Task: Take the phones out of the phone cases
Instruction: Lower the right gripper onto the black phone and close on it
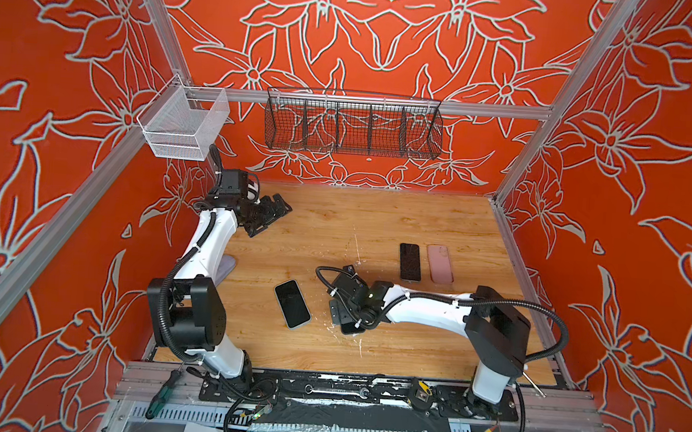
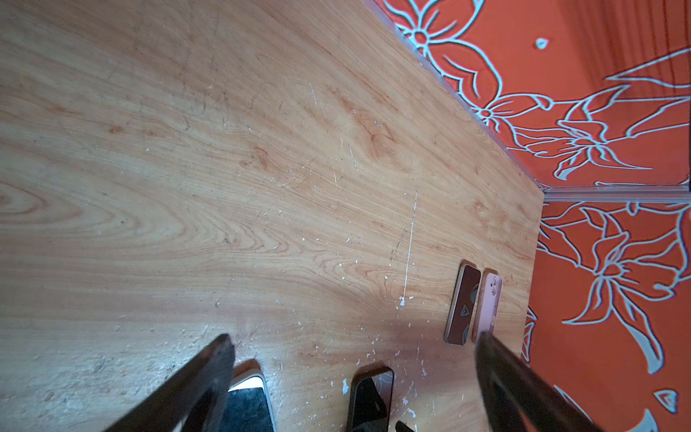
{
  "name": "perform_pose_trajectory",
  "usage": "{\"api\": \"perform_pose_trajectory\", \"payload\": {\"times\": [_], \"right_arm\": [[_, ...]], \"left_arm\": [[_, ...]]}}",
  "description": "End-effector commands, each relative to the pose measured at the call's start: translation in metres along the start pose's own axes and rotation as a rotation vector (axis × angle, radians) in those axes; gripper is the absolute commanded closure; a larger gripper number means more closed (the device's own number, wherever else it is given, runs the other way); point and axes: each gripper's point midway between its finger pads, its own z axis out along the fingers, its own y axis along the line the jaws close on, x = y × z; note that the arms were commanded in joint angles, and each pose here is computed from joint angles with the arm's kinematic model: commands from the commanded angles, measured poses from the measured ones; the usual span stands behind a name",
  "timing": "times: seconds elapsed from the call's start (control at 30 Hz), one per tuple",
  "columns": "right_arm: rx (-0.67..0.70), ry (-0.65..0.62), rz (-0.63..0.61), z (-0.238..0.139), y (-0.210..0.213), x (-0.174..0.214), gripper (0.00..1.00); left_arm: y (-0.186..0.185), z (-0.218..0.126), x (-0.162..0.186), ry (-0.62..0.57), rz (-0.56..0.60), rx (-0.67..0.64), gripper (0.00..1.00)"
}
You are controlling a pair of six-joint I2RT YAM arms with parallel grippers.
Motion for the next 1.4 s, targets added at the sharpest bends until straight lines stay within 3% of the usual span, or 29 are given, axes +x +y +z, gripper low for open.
{"api": "perform_pose_trajectory", "payload": {"times": [0.0,0.63,1.37], "right_arm": [[0.019,0.011,-0.015,0.002,0.002,0.003,0.03],[0.006,0.036,-0.025,0.007,0.007,0.014,0.04],[0.091,0.096,0.017,0.018,-0.013,0.035,0.06]], "left_arm": [[0.004,-0.001,0.004,0.010,-0.010,-0.003,0.03],[0.007,0.005,0.006,0.030,-0.014,-0.009,0.03],[0.008,0.007,0.007,0.038,-0.022,-0.005,0.03]]}}
